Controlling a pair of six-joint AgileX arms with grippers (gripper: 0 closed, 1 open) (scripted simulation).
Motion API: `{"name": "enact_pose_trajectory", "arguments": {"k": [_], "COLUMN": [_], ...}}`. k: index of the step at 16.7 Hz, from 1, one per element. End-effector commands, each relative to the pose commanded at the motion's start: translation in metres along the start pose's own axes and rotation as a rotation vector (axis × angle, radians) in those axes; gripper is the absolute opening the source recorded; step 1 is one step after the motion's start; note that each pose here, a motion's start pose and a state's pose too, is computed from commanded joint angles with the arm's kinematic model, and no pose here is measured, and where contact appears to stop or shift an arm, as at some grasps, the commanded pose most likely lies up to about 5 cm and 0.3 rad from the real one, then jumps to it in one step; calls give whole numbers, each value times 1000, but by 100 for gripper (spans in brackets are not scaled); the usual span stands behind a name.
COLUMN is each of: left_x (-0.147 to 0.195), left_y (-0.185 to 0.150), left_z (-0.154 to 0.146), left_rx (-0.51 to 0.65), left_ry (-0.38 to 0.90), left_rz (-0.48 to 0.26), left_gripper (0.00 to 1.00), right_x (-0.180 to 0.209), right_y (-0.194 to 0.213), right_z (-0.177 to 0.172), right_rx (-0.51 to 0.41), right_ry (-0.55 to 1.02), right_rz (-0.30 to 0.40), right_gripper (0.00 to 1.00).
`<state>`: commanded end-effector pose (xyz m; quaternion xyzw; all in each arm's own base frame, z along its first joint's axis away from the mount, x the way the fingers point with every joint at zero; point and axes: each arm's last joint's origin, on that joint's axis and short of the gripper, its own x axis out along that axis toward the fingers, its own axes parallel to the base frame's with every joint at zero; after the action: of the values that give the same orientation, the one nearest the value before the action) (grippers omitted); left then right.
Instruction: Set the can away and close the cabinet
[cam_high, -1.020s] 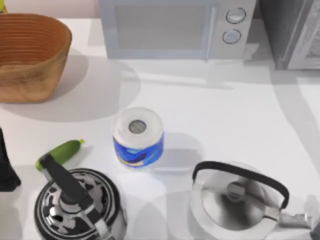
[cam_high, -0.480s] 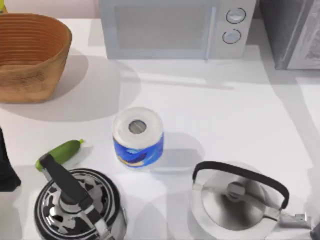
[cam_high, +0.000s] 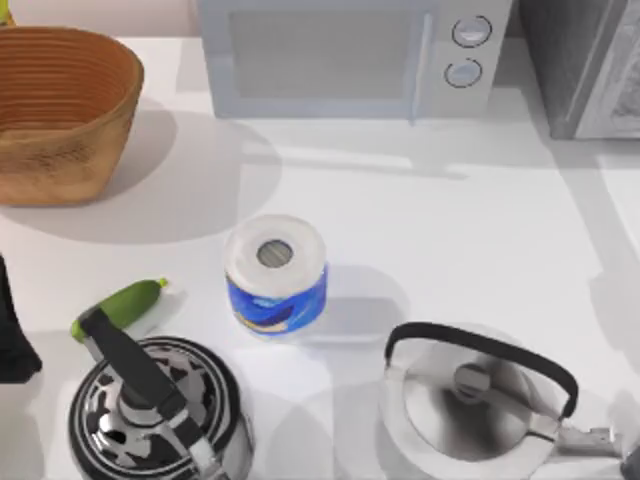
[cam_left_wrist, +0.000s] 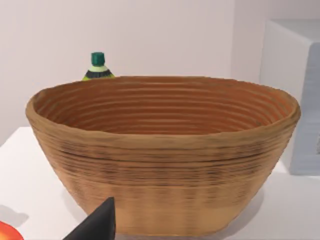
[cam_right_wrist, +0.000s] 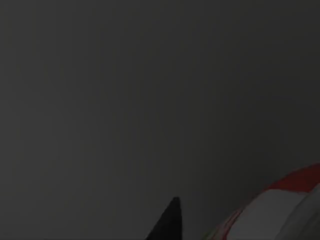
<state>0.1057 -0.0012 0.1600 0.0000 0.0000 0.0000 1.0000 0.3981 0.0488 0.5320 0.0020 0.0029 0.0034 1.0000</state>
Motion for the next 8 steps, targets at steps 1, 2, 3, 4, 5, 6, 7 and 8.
{"name": "enact_pose_trajectory", "arguments": {"k": [1, 2, 3, 4, 5, 6, 7, 8], "left_x": [0, 0, 0, 0, 0, 0, 0, 0], "left_y": [0, 0, 0, 0, 0, 0, 0, 0], "left_z": [0, 0, 0, 0, 0, 0, 0, 0], "left_rx": [0, 0, 0, 0, 0, 0, 0, 0], "left_ry": [0, 0, 0, 0, 0, 0, 0, 0], "left_rz": [0, 0, 0, 0, 0, 0, 0, 0], "left_gripper": [100, 100, 100, 100, 100, 100, 100, 100], "right_x": [5, 9, 10, 10, 10, 10, 10, 10], "right_y": [-1, -3, -3, -3, -3, -3, -3, -3], "right_z": [-3, -5, -6, -6, -6, -6, -6, -6], "right_rx": [0, -1, -1, -1, -1, -1, -1, -1], "right_ry": [5, 8, 9, 9, 9, 9, 9, 9], "right_rz": [-4, -6, -7, -7, -7, -7, -7, -7], "right_gripper": [0, 0, 0, 0, 0, 0, 0, 8]}}
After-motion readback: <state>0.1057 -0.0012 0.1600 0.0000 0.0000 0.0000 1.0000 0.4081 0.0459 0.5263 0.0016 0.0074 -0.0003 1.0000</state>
